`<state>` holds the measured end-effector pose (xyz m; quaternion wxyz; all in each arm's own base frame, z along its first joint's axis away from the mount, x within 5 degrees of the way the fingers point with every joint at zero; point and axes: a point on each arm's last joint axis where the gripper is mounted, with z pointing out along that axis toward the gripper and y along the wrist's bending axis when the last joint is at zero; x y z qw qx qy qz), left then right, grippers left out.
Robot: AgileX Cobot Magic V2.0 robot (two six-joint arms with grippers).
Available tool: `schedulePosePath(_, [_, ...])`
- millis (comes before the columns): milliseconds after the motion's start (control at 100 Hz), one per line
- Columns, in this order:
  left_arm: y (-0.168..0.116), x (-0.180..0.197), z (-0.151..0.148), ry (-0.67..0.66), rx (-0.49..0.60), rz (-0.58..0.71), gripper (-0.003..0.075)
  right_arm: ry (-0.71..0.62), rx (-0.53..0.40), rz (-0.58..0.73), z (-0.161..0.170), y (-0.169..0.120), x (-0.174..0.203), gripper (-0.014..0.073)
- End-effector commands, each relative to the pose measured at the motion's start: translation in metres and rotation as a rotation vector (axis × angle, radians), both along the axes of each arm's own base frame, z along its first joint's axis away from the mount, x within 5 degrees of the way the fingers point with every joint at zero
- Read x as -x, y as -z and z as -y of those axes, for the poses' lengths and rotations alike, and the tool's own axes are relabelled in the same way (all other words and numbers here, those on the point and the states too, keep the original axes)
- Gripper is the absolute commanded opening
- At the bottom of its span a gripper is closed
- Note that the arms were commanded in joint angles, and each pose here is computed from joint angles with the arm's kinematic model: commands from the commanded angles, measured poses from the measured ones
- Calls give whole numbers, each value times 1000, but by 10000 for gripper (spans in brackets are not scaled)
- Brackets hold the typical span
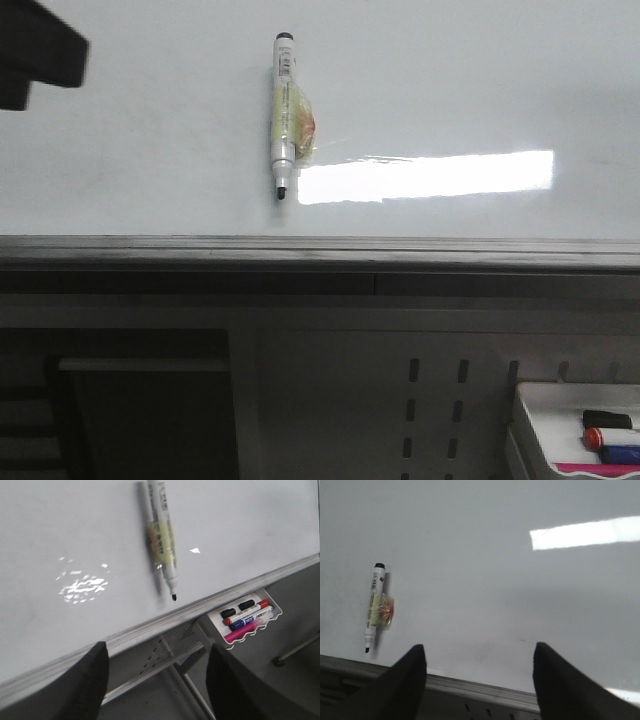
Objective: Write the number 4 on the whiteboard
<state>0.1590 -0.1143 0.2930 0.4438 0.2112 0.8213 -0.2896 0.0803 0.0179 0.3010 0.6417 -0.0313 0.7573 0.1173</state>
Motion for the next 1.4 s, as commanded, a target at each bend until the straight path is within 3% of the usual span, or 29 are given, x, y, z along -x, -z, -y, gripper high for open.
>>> schedulePosePath(0, [-18,-15,17,-49,46,83,376,-7,-9,72,-1,-15,-1,416])
schedulePosePath(300, [2,-47,77,-103,15,87,376,-7,-18,17,-1,-10,-1,416])
schedulePosePath(710, [24,-80,101,-166,-38,62,368,-6,-16,2,-1,-9,-1,416])
schedulePosePath(830, [26,-84,99,-204,-44,80,281,-6,-16,0,-1,-9,-1,416])
schedulePosePath(1030, [26,-84,99,-207,-45,83,-21,-6,-15,-1,-1,-9,-1,416])
schedulePosePath(1260, [27,-80,103,-112,-91,97,-20,-6,-14,-1,-1,-9,-1,416])
schedulePosePath(1390, [20,-63,105,96,-178,130,-20,-26,11,-37,-2,-9,1,415])
